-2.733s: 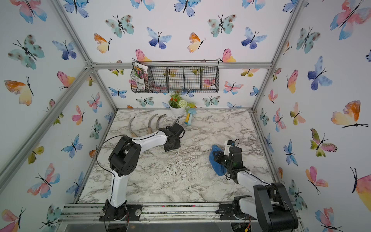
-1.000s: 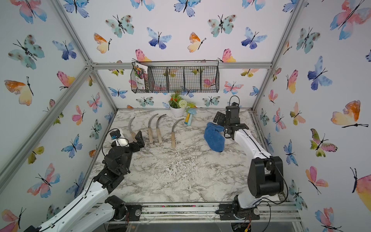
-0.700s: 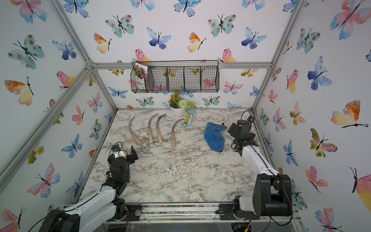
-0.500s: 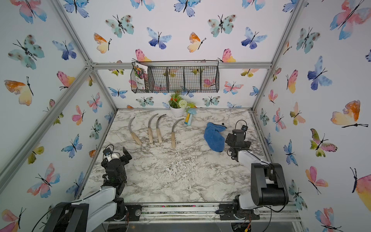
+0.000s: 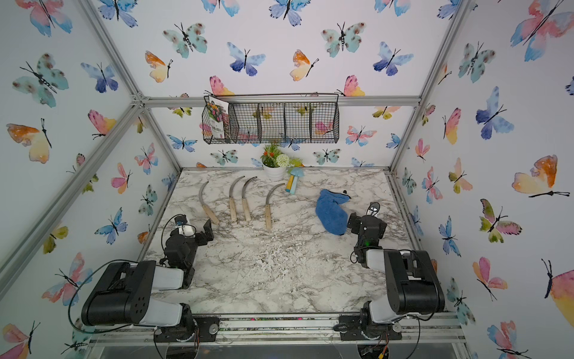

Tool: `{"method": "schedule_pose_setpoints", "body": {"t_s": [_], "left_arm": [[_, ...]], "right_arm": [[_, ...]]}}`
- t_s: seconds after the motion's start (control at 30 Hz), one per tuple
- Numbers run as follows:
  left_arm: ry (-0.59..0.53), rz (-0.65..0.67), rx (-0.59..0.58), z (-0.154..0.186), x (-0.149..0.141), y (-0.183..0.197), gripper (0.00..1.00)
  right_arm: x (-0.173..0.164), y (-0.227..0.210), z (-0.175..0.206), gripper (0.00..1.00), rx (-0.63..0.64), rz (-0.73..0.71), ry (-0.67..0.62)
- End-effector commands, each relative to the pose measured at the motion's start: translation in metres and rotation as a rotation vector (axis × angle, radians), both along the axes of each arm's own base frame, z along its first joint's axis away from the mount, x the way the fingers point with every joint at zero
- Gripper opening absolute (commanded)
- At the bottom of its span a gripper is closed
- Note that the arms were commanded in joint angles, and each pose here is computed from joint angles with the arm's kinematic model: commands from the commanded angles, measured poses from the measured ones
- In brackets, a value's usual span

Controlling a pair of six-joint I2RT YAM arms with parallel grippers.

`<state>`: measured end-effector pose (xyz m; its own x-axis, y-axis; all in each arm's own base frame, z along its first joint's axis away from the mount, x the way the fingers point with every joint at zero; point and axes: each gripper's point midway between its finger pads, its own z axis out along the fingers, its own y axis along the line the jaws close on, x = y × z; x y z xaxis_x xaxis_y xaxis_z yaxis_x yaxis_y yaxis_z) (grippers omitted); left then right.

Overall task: Wipe small sickles with rags
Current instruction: Reset both arms

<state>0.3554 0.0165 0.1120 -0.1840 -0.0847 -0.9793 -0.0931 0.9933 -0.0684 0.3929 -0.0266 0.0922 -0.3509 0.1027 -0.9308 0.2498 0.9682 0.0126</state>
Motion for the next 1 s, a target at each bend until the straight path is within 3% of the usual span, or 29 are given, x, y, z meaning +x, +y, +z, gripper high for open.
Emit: {"method": "schedule_pose_setpoints", "body": {"t_s": [0.0,0.1,0.17,0.27,0.6,0.73,0.97], "left_arm": [[-0.031,-0.06,0.012,0.01,0.002,-0.01,0.99],[-0.029,-0.06,0.013,0.009,0.002,-0.01,0.99],[-0.028,-0.061,0.013,0.009,0.002,-0.01,0.99],[-0.027,-0.061,0.013,0.008,0.002,-0.01,0.99],[-0.026,-0.059,0.013,0.008,0.002,-0.01,0.99],[-0.026,-0.059,0.014,0.009,0.002,-0.011,0.99],[0.002,-0.058,0.035,0.006,0.007,-0.014,0.99]], "right_arm": [[0.01,0.031,0.008,1.0,-0.047,0.213,-0.078],[0.002,0.05,0.006,1.0,-0.047,0.336,-0.084],[-0.002,0.053,0.011,1.0,-0.05,0.354,-0.153],[-0.007,0.048,0.008,0.98,-0.06,0.326,-0.113],[-0.011,0.048,0.013,0.98,-0.073,0.318,-0.177],[-0.008,0.044,0.006,0.98,-0.059,0.291,-0.12],[-0.01,0.044,0.01,0.98,-0.063,0.296,-0.15]]}}
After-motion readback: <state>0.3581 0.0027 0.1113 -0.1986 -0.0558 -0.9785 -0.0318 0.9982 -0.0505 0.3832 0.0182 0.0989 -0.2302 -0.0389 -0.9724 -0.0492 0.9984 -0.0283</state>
